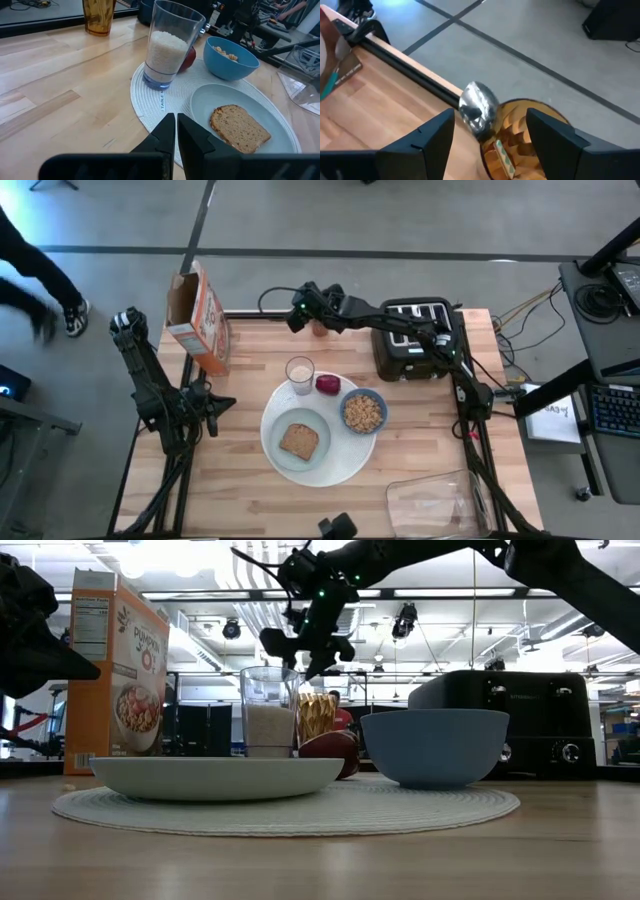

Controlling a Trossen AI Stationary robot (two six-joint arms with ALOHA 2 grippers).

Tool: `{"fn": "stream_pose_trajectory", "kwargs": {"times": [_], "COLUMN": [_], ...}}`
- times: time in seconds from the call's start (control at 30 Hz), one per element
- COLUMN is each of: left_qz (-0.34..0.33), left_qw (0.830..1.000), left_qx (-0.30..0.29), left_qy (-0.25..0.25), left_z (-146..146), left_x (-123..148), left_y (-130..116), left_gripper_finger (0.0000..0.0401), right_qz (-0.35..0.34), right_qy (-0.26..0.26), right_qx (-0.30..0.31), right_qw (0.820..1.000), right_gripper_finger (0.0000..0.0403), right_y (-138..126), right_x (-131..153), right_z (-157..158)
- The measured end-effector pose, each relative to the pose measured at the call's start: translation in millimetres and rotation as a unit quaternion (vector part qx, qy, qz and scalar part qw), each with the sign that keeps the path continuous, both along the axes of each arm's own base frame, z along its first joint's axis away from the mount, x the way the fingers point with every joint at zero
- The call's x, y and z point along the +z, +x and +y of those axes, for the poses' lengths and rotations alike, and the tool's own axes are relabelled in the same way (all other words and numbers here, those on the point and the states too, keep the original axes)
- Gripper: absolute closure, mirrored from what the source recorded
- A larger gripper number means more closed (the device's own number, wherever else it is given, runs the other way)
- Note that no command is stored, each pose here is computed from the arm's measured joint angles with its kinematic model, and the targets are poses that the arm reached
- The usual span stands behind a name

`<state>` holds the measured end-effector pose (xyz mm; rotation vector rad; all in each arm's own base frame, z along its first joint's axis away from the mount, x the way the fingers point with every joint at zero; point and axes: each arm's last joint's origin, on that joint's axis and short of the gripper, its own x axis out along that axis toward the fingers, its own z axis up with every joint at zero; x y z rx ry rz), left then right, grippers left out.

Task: Arrange a breakfast setting
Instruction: Put the spoon on the placemat

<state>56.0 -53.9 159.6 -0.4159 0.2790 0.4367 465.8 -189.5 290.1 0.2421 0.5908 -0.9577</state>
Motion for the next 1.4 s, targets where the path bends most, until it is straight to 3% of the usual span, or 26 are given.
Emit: {"fn": "stream_pose_trajectory", "kwargs": {"times": [0.83, 1.17, 1.4], "left_qz": [-0.002, -0.003, -0.004], "left_qw": [1.0, 1.0, 1.0], "left_qx": [0.0, 0.0, 0.0], "left_qy": [-0.004, -0.007, -0.009], "left_z": [-1, -1, -1], "left_x": [0, 0, 0], "left_y": [0, 1, 1], "left_gripper_finger": [0.0399, 0.0399, 0.0399], "right_qz": [-0.016, 0.005, 0.009], "right_qy": [-0.004, 0.004, -0.018], "right_qx": [-0.011, -0.013, -0.019], "right_qw": [1.0, 1.0, 1.0], "right_gripper_finger": [0.0168, 0.0169, 0.0224], "right_y": [0, 10, 12], "right_x": [-11, -41, -37], "right_z": [-10, -15, -18]}}
